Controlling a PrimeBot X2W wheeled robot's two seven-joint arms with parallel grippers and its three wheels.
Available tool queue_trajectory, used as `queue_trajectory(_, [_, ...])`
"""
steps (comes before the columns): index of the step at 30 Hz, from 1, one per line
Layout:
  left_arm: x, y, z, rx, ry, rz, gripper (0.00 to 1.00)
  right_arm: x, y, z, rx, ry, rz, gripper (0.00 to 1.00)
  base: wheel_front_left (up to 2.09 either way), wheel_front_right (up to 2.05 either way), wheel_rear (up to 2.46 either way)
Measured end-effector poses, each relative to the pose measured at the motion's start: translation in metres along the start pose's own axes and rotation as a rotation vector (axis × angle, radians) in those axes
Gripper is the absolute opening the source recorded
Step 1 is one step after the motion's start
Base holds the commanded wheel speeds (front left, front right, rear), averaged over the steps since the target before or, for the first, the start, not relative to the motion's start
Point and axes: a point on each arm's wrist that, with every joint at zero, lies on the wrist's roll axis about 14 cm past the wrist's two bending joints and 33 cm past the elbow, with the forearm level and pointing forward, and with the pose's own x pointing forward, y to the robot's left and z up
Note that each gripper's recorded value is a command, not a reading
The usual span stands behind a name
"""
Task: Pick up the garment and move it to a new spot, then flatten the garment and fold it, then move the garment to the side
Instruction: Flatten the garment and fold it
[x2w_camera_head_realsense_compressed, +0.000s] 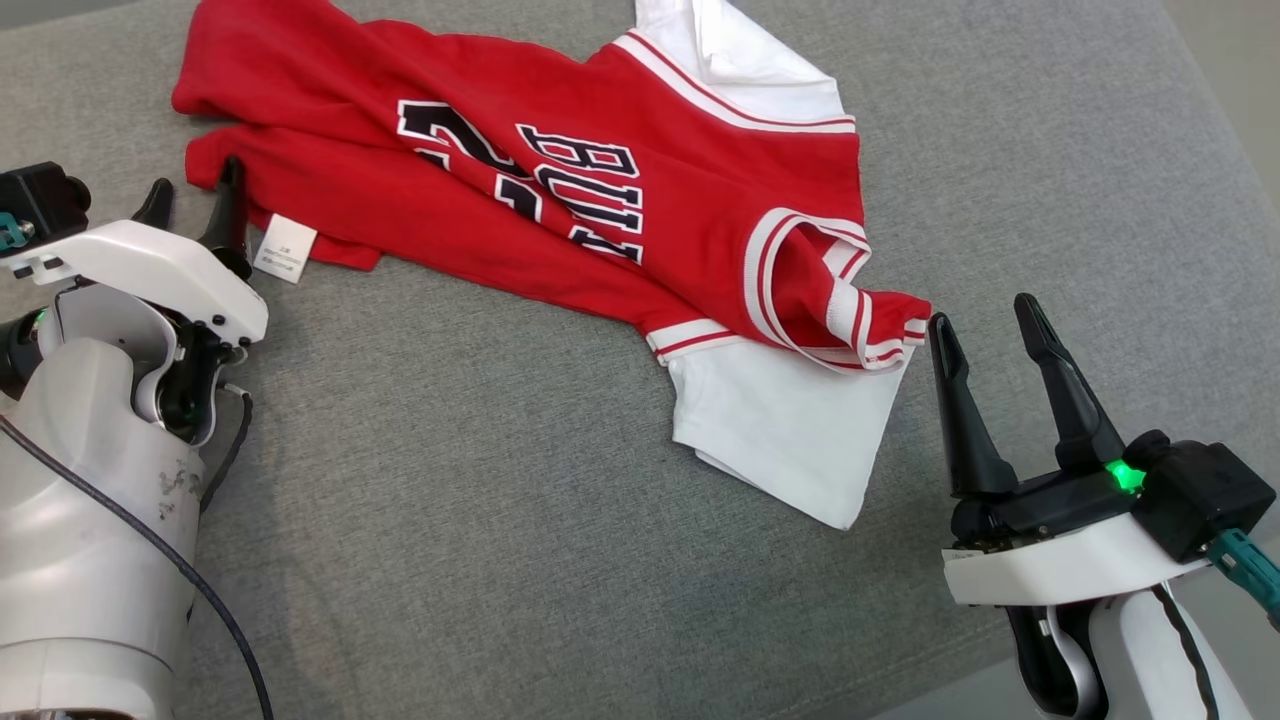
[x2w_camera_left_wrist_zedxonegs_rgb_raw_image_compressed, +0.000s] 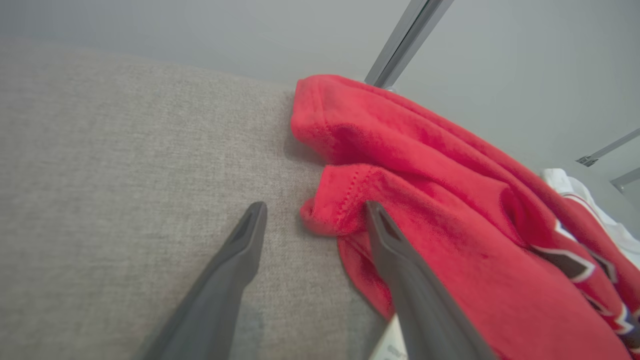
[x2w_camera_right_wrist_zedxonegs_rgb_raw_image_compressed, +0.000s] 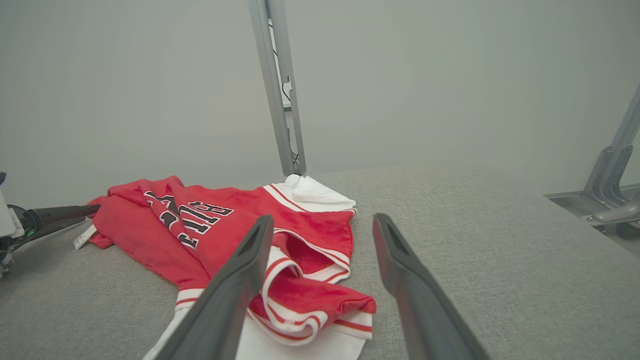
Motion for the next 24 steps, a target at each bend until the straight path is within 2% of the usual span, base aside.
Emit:
queue_trajectory(4, [0.008,-0.003,-0.002,0.004,0.010,-0.001,1.00,-0.001,-0.005,0.000,-0.003,0.002,-0.016,1.00,0.00,0.00,0.00])
queue_trajectory(5, [0.009,-0.004,-0.003,0.006,0.014,-0.003,0.02,-0.002,-0.006,0.000,-0.004,0.001,-0.018,1.00,0.00,0.00,0.00])
queue_trajectory(14, [-0.001,-0.025,0.006,-0.002,-0.036,-0.060,0.00,-0.002,0.001,0.002,0.004,-0.004,0.000,1.00,0.00,0.00,0.00])
queue_trajectory(24, [-0.049,-0.035,0.041,-0.005,-0.210,-0.122,0.00,0.001,0.020,0.016,0.011,-0.049,0.056,1.00,0.00,0.00,0.00])
